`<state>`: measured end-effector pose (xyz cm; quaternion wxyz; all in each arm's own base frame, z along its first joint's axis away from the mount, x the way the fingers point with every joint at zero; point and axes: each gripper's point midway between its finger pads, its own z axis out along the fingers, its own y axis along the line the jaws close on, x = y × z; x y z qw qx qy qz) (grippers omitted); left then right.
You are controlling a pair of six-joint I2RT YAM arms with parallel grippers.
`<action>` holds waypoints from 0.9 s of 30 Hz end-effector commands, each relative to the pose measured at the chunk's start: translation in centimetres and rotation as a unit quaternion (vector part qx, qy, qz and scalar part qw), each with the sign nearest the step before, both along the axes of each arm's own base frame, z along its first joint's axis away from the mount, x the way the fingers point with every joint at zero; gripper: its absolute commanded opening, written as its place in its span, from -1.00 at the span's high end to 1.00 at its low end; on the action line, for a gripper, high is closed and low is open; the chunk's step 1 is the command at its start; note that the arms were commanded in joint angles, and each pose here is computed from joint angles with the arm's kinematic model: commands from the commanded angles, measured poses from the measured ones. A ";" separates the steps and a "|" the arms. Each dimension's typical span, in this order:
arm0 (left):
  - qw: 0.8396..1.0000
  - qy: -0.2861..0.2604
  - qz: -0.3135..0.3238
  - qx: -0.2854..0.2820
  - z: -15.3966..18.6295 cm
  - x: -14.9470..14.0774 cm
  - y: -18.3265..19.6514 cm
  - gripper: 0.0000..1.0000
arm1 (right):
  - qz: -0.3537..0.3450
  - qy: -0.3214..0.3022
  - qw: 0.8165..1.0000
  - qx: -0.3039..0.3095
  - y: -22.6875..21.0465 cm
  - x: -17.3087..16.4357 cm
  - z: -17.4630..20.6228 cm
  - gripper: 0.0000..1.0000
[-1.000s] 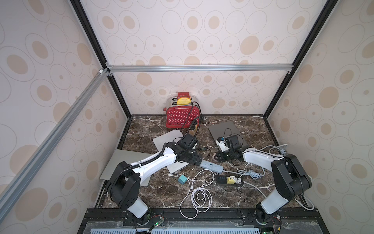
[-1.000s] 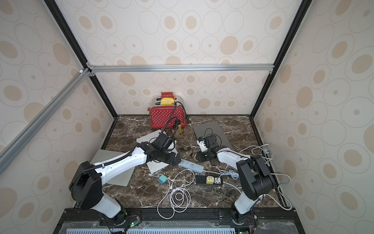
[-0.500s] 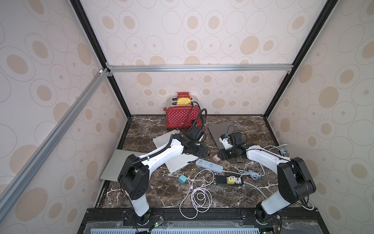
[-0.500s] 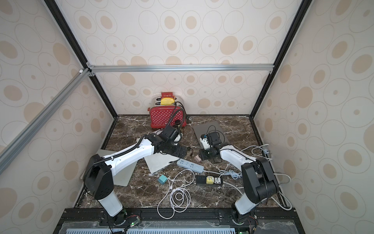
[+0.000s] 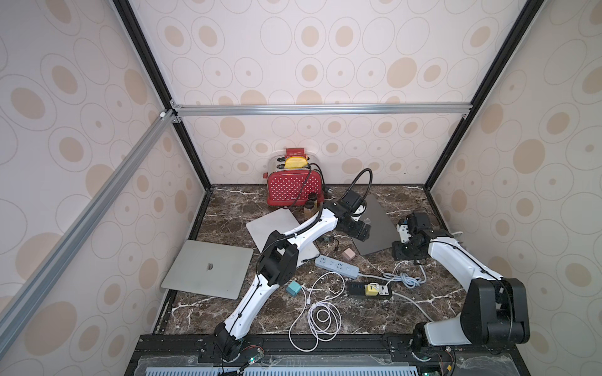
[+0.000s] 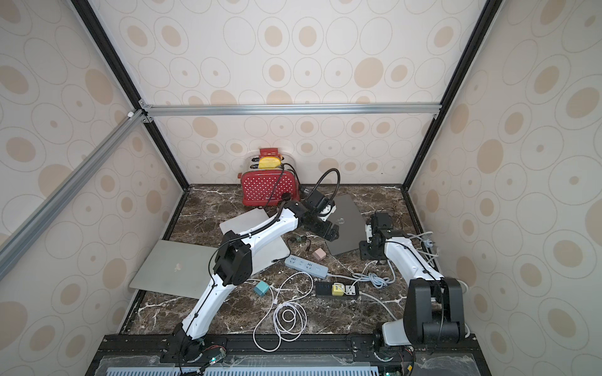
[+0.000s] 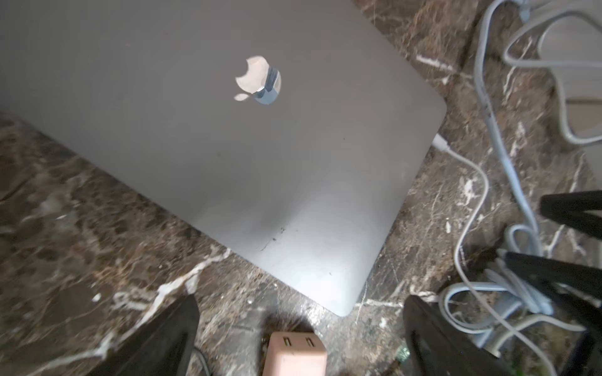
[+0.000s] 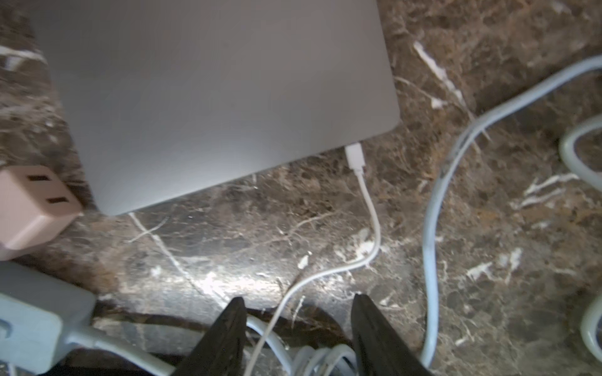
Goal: Unplug the laptop charger
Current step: Remove the charging cable from the laptop.
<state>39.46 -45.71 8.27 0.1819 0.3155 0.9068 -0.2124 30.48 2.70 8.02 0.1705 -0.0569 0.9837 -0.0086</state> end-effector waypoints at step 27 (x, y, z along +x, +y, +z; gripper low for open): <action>0.988 -0.096 -0.091 0.075 -6.1 -1.3 -4.4 -0.98 | 0.007 0.066 0.998 -0.008 -1.9 5.6 -6.7 0.12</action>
